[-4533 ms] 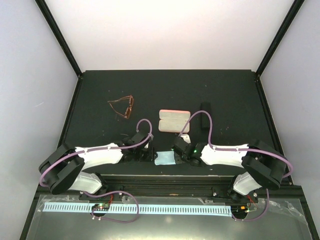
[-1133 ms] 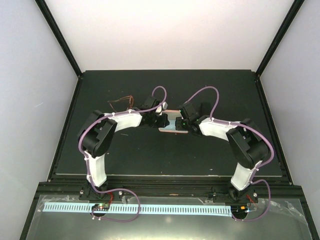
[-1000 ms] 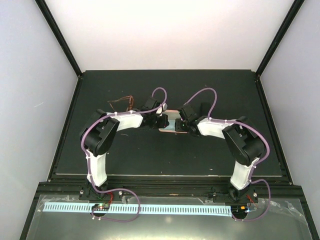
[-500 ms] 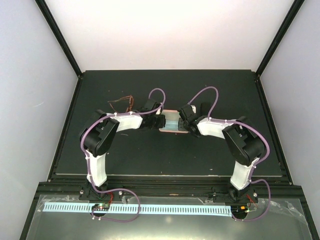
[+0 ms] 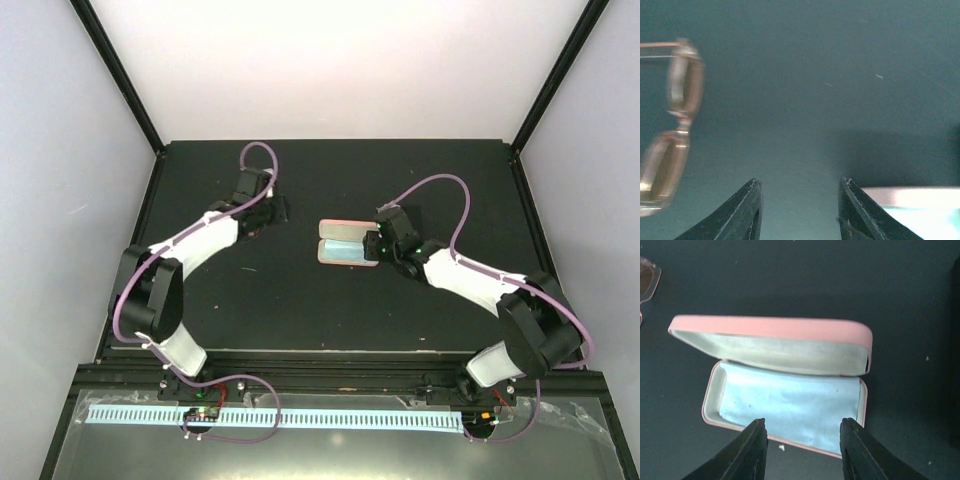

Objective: Organize the sunglasses
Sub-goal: Place the glasses cleaning cloth in the sunglasses case, then pick up the sunglasses from the center of the board.

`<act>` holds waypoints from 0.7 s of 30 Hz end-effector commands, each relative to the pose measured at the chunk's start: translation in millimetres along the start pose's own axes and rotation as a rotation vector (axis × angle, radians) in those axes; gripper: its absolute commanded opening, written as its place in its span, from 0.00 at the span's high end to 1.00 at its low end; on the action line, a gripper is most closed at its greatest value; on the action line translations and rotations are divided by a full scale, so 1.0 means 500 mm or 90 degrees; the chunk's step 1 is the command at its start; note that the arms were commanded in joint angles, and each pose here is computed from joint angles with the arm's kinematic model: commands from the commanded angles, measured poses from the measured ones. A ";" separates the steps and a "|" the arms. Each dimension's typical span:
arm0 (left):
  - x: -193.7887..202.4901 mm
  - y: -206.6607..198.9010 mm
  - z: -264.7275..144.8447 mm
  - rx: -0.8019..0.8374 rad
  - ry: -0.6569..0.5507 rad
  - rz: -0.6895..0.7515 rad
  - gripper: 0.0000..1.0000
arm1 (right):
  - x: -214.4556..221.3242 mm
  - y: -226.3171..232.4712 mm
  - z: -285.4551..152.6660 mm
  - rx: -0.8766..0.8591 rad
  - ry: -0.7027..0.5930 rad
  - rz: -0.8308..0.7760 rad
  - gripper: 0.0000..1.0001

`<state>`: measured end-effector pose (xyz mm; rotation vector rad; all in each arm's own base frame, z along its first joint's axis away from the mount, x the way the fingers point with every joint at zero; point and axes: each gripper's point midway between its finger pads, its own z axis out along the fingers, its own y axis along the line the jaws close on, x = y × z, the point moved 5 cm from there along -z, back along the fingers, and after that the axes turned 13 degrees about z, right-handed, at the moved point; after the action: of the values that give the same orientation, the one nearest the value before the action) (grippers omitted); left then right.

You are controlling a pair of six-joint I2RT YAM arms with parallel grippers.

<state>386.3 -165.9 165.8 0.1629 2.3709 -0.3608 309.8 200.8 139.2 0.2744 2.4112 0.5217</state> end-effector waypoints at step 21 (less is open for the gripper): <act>-0.021 0.228 0.143 -0.160 0.232 0.102 0.77 | 0.041 -0.015 -0.032 -0.032 0.030 0.000 0.59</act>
<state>464.4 -84.6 104.7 0.2685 2.6636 0.0459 286.1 195.5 130.9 0.2385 2.4574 0.5726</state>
